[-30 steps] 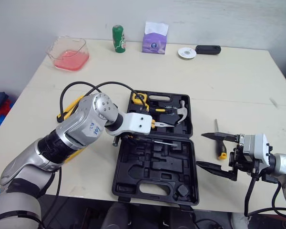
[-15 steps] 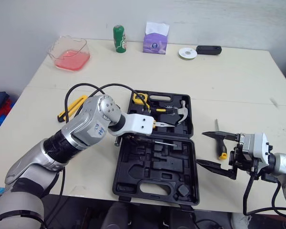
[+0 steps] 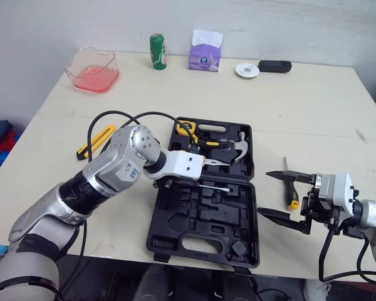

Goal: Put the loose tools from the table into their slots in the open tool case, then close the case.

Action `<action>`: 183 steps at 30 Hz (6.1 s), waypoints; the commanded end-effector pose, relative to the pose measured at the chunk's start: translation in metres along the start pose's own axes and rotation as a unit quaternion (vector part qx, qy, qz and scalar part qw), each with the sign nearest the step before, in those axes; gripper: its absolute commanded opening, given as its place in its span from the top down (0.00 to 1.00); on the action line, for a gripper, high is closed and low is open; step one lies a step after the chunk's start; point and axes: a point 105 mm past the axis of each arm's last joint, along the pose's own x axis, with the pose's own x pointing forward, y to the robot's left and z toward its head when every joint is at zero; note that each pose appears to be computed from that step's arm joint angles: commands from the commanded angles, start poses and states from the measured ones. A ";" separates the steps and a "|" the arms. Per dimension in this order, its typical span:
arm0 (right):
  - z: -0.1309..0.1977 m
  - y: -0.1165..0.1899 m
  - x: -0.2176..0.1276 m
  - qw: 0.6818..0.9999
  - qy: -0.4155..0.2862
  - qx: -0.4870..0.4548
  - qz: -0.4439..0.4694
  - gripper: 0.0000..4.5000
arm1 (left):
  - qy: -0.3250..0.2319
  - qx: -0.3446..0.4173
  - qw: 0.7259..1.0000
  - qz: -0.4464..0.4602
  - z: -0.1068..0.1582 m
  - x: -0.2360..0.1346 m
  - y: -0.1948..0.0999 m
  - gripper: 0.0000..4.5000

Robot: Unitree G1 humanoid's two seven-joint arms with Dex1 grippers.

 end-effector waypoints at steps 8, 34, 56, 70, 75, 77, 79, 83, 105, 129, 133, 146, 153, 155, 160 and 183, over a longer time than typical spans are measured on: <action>0.011 -0.007 0.003 1.000 -0.012 -0.029 0.001 0.00 | -0.148 0.027 0.987 0.058 0.042 -0.031 0.015 0.06; 0.006 -0.014 0.000 0.999 -0.006 -0.032 -0.018 0.00 | -0.339 -0.137 0.926 0.096 -0.015 0.009 0.000 0.99; 0.004 -0.013 0.004 0.999 -0.009 -0.028 -0.023 0.00 | -0.222 -0.200 0.954 0.027 -0.047 0.060 -0.030 0.99; 0.002 -0.010 0.010 0.999 -0.019 -0.018 -0.023 0.00 | -0.173 -0.226 0.959 0.016 -0.049 0.080 -0.045 0.99; 0.000 -0.013 0.009 0.999 -0.019 -0.015 -0.036 0.00 | -0.249 -0.146 0.955 0.063 -0.029 0.060 -0.031 0.99; 0.000 -0.016 0.006 0.999 -0.018 -0.015 -0.045 0.00 | -0.321 -0.119 0.932 0.117 -0.012 0.037 -0.014 0.99; 0.001 -0.020 -0.001 0.998 -0.013 -0.017 -0.059 0.00 | -0.384 -0.108 0.906 0.144 -0.005 0.003 -0.006 0.99; 0.002 -0.028 -0.015 0.996 0.001 -0.024 -0.086 0.00 | -0.420 -0.074 0.887 0.176 -0.014 -0.039 -0.009 0.99; -0.032 -0.082 -0.181 0.898 0.088 -0.104 -0.418 0.00 | -0.139 -0.374 0.738 0.545 -0.264 -0.187 -0.123 0.00; -0.097 0.016 -0.336 0.702 0.217 -0.036 -0.678 0.00 | -0.093 -0.382 0.719 0.573 -0.296 -0.194 -0.127 0.00; -0.096 0.000 -0.311 0.735 0.172 -0.028 -0.655 0.00 | -0.129 -0.360 0.734 0.562 -0.276 -0.188 -0.108 0.00; -0.043 -0.017 -0.133 0.880 0.063 0.135 -0.452 0.00 | -0.289 -0.241 0.838 0.396 -0.148 -0.151 -0.048 0.00; -0.009 -0.004 -0.046 0.915 0.072 0.224 -0.327 0.00 | -0.358 -0.172 0.874 0.280 -0.083 -0.127 -0.032 0.00; -0.012 -0.001 -0.037 0.908 0.111 0.241 -0.323 0.00 | -0.365 -0.145 0.886 0.247 -0.068 -0.117 -0.035 0.00; -0.017 -0.007 -0.042 0.881 0.154 0.262 -0.363 0.00 | -0.406 -0.124 0.883 0.200 -0.042 -0.105 -0.040 0.00; -0.056 -0.016 -0.023 0.819 0.246 0.327 -0.402 0.00 | -0.451 -0.058 0.888 0.072 0.009 -0.071 -0.062 0.00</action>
